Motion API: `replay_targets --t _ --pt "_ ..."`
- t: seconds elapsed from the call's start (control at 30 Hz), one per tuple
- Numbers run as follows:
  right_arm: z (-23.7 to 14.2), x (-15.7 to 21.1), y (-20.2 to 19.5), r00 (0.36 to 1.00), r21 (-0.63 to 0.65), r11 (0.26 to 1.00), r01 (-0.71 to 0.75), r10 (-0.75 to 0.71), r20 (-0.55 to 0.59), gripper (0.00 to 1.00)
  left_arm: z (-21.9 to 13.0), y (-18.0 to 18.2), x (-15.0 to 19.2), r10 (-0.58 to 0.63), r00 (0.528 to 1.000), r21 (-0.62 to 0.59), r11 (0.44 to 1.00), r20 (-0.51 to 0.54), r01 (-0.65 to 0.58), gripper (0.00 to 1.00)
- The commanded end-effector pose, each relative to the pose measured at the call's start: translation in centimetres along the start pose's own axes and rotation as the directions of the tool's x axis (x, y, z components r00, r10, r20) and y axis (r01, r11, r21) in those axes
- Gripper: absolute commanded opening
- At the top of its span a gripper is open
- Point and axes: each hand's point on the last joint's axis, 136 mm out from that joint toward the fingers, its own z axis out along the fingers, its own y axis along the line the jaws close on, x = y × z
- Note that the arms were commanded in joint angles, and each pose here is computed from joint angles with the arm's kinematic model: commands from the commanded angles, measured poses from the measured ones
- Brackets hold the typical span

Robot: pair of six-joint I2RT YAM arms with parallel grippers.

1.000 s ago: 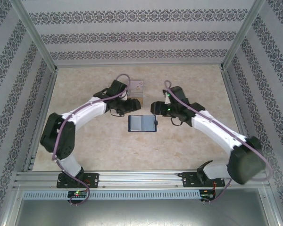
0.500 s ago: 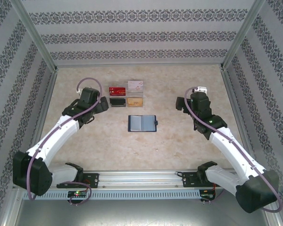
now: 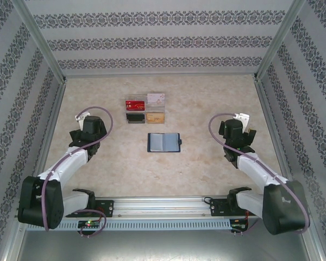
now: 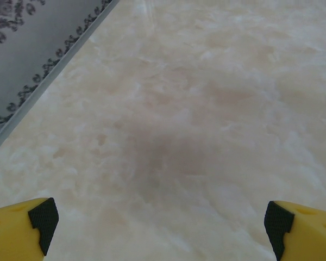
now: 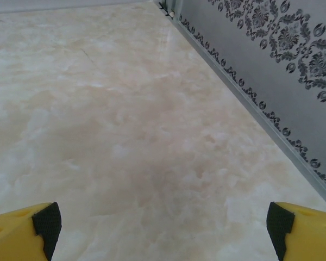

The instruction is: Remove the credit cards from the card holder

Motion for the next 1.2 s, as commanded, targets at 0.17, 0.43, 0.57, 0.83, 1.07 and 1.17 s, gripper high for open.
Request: replay_targets --t 0.17,0.43,0.57,0.83,1.07,1.17 --pt "1.6 -2.5 3.7 0.981 -0.158 0.986 0.059 -0.029 0.19 0.98 0.2 -4.4 -3.3 0.032 0.958 0.269 0.957 0.284 -0.111 0.99" --pt "2.0 -2.5 5.7 0.969 -0.291 0.951 0.103 -0.03 0.244 0.98 1.0 -5.2 -2.7 0.055 0.941 0.335 0.926 0.333 -0.173 0.99" --pt "3.2 -1.9 6.4 0.974 -0.323 0.941 0.102 -0.028 0.224 0.98 1.9 -5.5 -1.8 0.054 0.944 0.348 0.921 0.327 -0.174 0.99" --pt "4.0 -1.2 6.4 0.98 -0.349 0.934 0.083 -0.013 0.199 0.98 4.2 -5.8 -0.8 0.062 0.958 0.326 0.932 0.279 -0.156 0.99" --pt "4.2 -1.2 6.4 0.981 -0.35 0.933 0.078 -0.009 0.195 0.98 5.1 -6.1 -0.2 0.083 0.965 0.322 0.932 0.249 -0.164 0.99" --pt "4.2 -1.2 6.4 0.981 -0.353 0.933 0.077 -0.008 0.194 0.98 5.1 -6.0 -0.2 0.085 0.965 0.319 0.933 0.249 -0.164 0.99"
